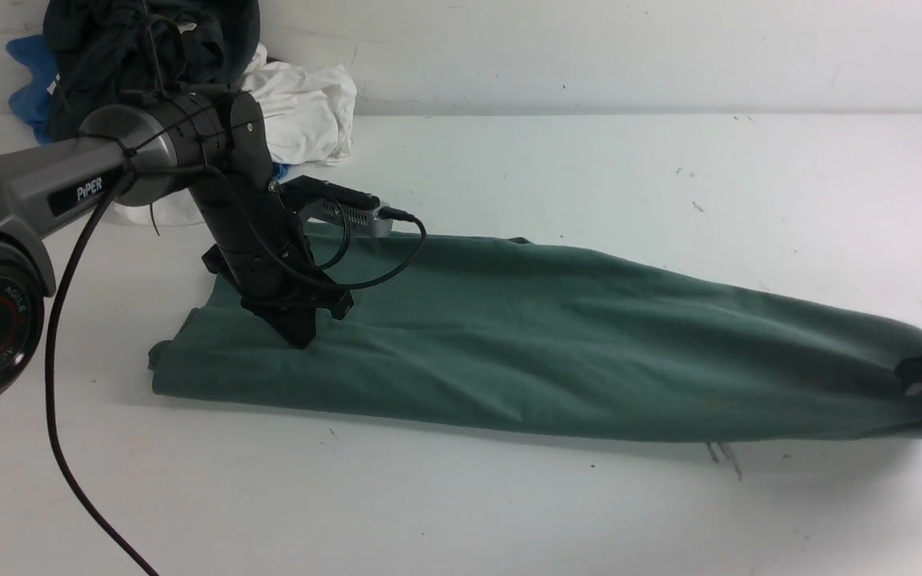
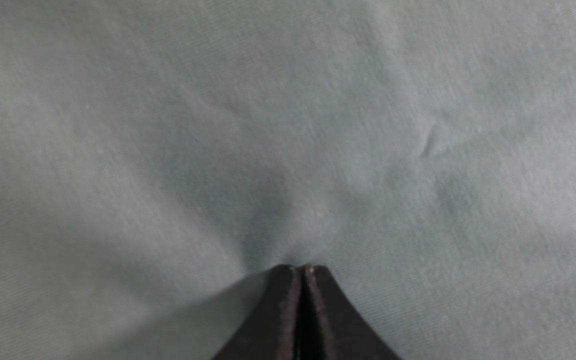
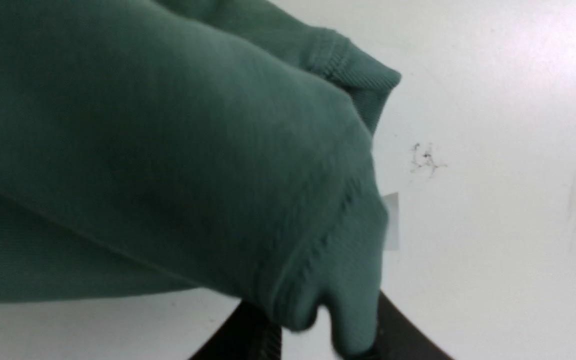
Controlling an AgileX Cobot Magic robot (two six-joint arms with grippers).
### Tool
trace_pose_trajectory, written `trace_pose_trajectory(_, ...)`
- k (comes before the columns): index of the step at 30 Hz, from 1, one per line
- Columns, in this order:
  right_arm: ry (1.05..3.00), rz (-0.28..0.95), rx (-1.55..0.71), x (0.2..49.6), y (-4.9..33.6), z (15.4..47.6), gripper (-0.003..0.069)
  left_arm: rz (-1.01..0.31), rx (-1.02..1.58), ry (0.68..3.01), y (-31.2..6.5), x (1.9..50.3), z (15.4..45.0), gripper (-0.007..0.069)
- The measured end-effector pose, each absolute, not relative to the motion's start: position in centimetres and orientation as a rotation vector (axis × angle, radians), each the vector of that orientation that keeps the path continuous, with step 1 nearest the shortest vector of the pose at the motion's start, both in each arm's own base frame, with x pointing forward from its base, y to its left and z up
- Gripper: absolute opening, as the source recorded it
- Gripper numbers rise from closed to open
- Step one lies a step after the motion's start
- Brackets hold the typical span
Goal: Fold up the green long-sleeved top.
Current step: Use both arms to drag the lower edge of the fabric forward and fold it over the upper edge
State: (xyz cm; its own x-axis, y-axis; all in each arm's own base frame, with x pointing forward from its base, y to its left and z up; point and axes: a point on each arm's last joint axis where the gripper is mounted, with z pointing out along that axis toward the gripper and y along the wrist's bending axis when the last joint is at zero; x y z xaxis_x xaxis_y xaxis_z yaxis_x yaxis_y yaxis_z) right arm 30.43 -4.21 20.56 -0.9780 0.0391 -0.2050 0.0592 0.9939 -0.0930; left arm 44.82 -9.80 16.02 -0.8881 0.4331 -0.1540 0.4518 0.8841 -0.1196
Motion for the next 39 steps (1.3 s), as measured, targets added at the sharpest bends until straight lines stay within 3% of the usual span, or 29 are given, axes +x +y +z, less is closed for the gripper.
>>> trace_pose_trajectory(1, 2.933, -0.145, 0.085, 30.4, -4.3, 20.6, 0.0195, -0.231, 0.691, 2.929, -9.8, 44.8, 16.0, -0.0008)
trace_pose_trajectory(3, 2.93, -0.145, 0.148, 30.5, -4.9, 21.3, 0.0296, -0.231, 0.692, 2.93, -9.8, 44.8, 16.0, -0.0008)
trace_pose_trajectory(6, 2.875, -0.148, 0.166, 30.8, -4.9, 24.0, 0.039, -0.235, 0.691, 2.93, -9.8, 44.8, 16.0, -0.0008)
trace_pose_trajectory(10, 2.743, -0.067, 0.073, 31.2, -2.5, 27.8, 0.0414, -0.235, 0.693, 2.929, -9.8, 44.8, 16.0, -0.0008)
trace_pose_trajectory(12, 2.712, -0.041, 0.017, 31.3, -1.3, 28.3, 0.0402, -0.234, 0.694, 2.929, -9.8, 44.8, 16.0, -0.0008)
trace_pose_trajectory(15, 2.676, 0.037, -0.07, 32.1, 1.2, 27.9, 0.0325, -0.236, 0.694, 2.929, -9.8, 44.8, 16.0, -0.0008)
trace_pose_trajectory(20, 2.711, 0.042, -0.051, 34.9, 1.8, 23.4, 0.0127, -0.238, 0.693, 2.931, -9.8, 44.8, 16.0, -0.0008)
trace_pose_trajectory(24, 2.792, 0.031, 0.086, 36.6, 0.0, 18.8, 0.0035, -0.239, 0.694, 2.935, -9.8, 44.8, 16.0, -0.0008)
trace_pose_trajectory(28, 2.861, 0.024, 0.164, 37.2, -1.3, 15.5, 0.0008, -0.243, 0.694, 2.936, -9.9, 44.8, 16.0, -0.0008)
trace_pose_trajectory(33, 2.842, 0.023, 0.168, 37.6, -1.4, 15.5, 0.0007, -0.254, 0.689, 2.935, -9.9, 44.8, 16.0, -0.0008)
trace_pose_trajectory(37, 2.782, 0.019, 0.143, 37.5, -1.4, 18.3, 0.0018, -0.259, 0.686, 2.933, -9.9, 44.7, 16.5, -0.0008)
trace_pose_trajectory(39, 2.718, 0.01, 0.127, 36.8, -1.4, 21.2, 0.0035, -0.262, 0.689, 2.937, -9.9, 44.4, 17.2, -0.0008)
